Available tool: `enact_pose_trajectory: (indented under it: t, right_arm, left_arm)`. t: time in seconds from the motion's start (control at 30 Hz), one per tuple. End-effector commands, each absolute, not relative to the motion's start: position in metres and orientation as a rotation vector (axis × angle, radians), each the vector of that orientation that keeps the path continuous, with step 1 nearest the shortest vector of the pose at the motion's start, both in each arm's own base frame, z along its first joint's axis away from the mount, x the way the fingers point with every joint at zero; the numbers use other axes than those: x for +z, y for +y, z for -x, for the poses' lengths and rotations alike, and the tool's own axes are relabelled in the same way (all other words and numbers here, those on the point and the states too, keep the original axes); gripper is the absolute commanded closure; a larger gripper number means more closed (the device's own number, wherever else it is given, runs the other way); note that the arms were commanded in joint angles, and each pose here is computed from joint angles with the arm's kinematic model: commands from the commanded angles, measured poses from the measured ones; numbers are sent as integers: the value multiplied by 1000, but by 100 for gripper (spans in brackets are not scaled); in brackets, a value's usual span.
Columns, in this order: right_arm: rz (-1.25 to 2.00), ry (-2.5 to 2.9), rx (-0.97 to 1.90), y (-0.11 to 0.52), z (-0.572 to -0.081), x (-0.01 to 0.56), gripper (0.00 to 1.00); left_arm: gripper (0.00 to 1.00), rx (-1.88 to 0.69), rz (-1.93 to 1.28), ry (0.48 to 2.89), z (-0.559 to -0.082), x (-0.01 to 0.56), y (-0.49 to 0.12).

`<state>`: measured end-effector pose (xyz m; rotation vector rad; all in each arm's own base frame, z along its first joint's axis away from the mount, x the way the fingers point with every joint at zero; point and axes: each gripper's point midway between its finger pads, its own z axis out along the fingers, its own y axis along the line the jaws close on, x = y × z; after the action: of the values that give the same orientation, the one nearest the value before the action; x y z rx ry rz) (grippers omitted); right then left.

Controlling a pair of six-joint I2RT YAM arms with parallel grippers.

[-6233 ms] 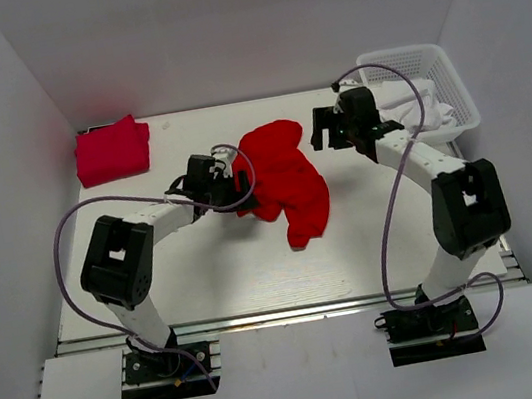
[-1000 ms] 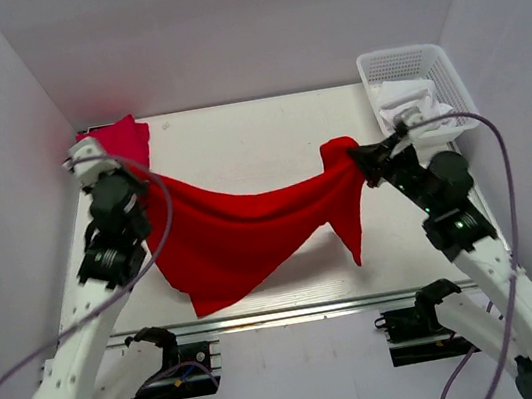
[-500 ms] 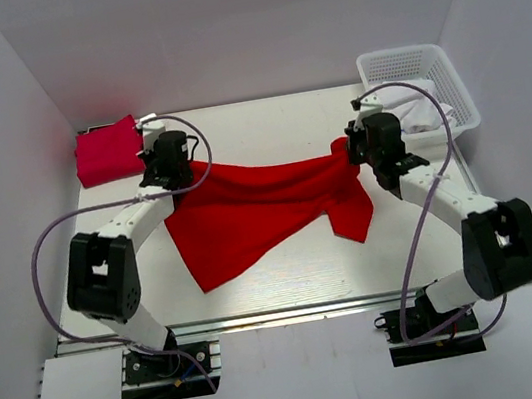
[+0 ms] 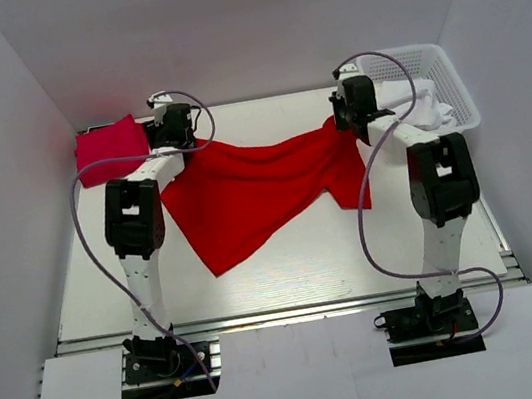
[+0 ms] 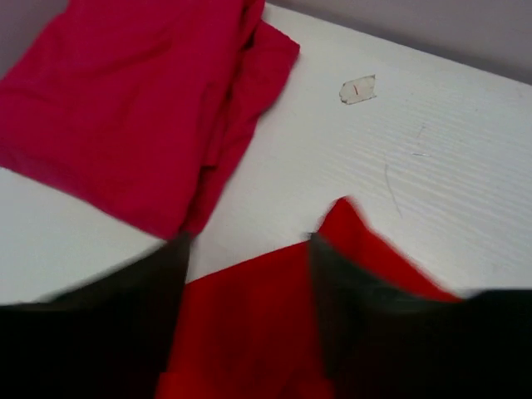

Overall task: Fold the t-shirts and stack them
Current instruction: Flatten out the tshirt

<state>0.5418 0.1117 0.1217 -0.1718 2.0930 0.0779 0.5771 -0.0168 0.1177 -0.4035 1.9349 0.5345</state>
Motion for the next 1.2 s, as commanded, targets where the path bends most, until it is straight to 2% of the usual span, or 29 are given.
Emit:
enact_pose_trajectory:
  t: [0.0,0.03,0.07,0.13,0.17,0.27,0.33,0.37,0.43,0.47,0.5,0.6,0.67,0.7,0.77,0.87,1.0,1.17]
  right_arm:
    - [140,2061,24,98,-576,144,80]
    - [143,2090,15,100,-582,125,69]
    - [139,2113,7,97,-584,131,50]
    - [141,2105,20,102,-590,140,17]
    - [144,2108,25,103,-589,142,10]
    - [96,2062,71,105,-578,176,10]
    - [94,2068,90,107,-568,177,10]
    - [84,2044,131,109,-555,196,10]
    - [64,2090,179,112,-535,178,10]
    - [79,2031,252,120,-524,208,10]
    - [55,2002,289,122,-522,213,10]
    - [25,2031,402,130,-487,190,10]
    - [-13,2003,425,129,-480,200,10]
    - [-33,1989,415,125,-474,205,10]
    - [-59,2009,410,122,-467,196,10]
    - [-77,2002,427,122,-463,196,10]
    - [-99,2001,435,123,-461,196,10]
    - [-108,2000,424,119,-459,195,10]
  left_arm:
    - [21,508,404,1948,-601,126,-15]
    - [7,463,402,1921,-616,143,-22]
    - [0,486,387,1964,-618,129,-22]
    - [0,431,365,1947,-630,151,-31]
    - [0,424,348,1955,-631,154,-33]
    - [0,346,313,1955,-622,176,-41]
    - [0,305,279,1986,-607,174,-46]
    - [0,274,273,1952,-596,203,-50]
    - [0,277,242,2006,-569,192,-53]
    - [0,241,258,1977,-555,216,-52]
    - [0,176,206,2053,-536,193,-66]
    - [0,-6,162,2139,-483,183,-83]
    - [0,-130,137,2186,-453,174,-96]
    - [0,-175,147,2245,-429,152,-99]
    - [0,-319,100,2245,-397,160,-116]
    - [0,-458,56,2371,-335,117,-136]
    - [0,-551,32,2529,-278,81,-156]
    - [0,-525,57,2659,-237,54,-164]
